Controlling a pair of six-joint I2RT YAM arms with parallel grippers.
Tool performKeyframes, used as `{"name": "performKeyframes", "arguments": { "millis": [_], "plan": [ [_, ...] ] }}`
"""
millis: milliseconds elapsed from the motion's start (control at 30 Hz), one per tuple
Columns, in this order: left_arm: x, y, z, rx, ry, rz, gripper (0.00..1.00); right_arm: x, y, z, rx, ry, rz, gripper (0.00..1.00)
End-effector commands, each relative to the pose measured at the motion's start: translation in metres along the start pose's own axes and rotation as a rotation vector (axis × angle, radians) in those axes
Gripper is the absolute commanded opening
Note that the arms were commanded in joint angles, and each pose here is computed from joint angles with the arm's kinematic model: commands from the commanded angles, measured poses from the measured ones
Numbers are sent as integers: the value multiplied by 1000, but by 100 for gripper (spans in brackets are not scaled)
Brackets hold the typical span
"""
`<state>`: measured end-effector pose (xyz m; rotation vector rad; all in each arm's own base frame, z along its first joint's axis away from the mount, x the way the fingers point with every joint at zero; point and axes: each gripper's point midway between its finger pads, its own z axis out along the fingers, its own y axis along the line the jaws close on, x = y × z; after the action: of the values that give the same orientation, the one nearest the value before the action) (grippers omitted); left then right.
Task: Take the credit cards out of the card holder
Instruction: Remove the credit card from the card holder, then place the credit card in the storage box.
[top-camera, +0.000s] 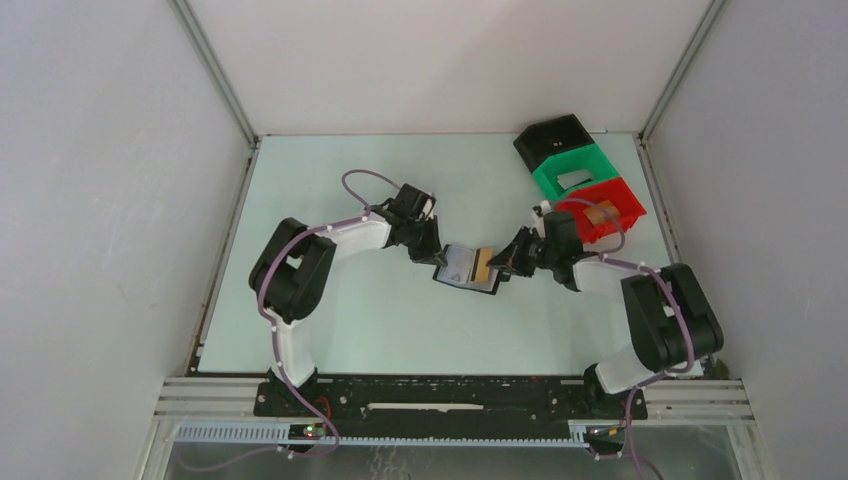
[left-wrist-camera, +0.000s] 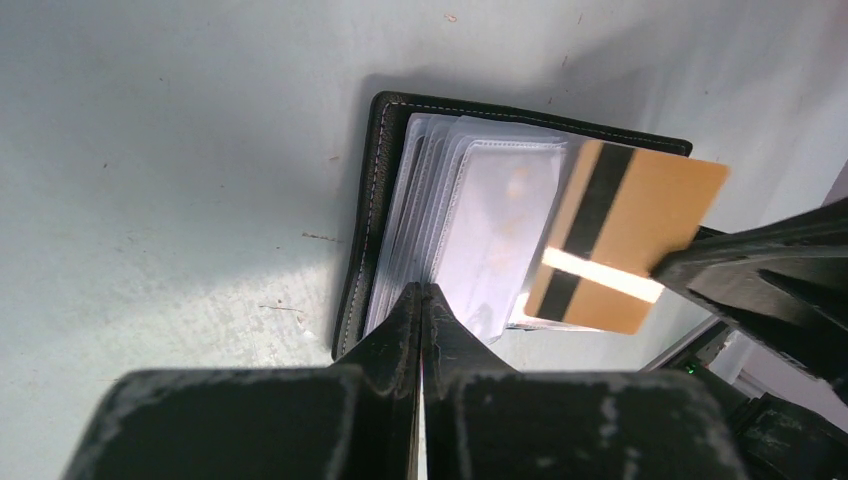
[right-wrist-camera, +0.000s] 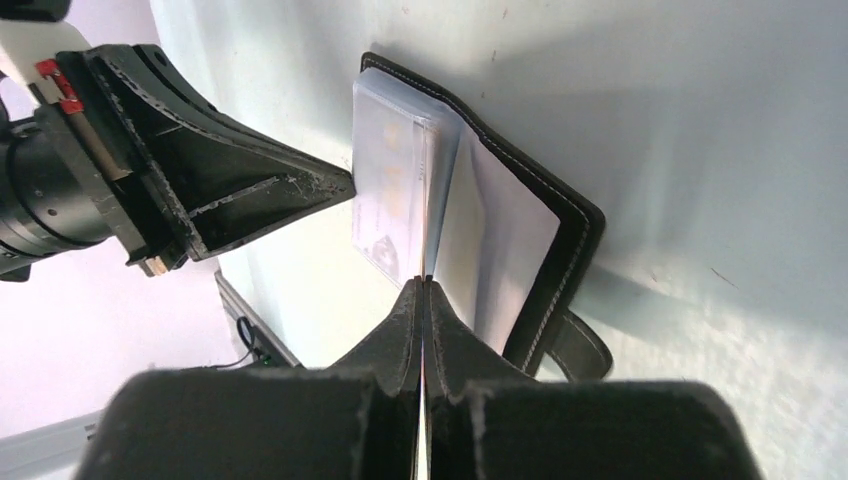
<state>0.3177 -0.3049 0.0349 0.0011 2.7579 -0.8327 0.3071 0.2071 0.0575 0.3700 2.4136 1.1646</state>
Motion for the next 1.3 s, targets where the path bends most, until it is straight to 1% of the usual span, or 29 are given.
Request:
{"name": "performKeyframes", "arguments": {
  "millis": [0,133,333,500,600,633,700,733,867,1000,1267],
  "plan": [
    [9,22,5,-74,14,-9,0,-5,-14,-24,118,-37,-30,0],
    [6,17,-3,-67,-4,7,0,-19,0,-52,165,-106,-53,0],
    [-5,2,-23,-45,-51,49,0,-65,25,-101,236,-269,-38,0],
    [-6,-13,-36,-19,-64,84,0,-100,29,-141,329,-414,-6,0],
    [-8,-20,-44,-5,-77,97,0,-122,17,-164,457,-494,23,0],
    [-9,-21,-47,-8,-80,105,2,-133,15,-173,502,-526,36,0],
    [-15,-22,-55,-26,-93,119,11,-148,2,-183,607,-557,72,0],
    [-17,-23,-60,-32,-103,129,13,-156,-3,-189,653,-575,88,0],
    [-29,-26,-81,-32,-162,135,13,-185,-26,-205,797,-615,166,0],
    [-34,-25,-99,-38,-194,136,13,-209,-48,-212,908,-625,228,0],
    [-32,-27,-112,-25,-202,144,14,-244,-75,-206,1061,-597,273,0]
  ]
}}
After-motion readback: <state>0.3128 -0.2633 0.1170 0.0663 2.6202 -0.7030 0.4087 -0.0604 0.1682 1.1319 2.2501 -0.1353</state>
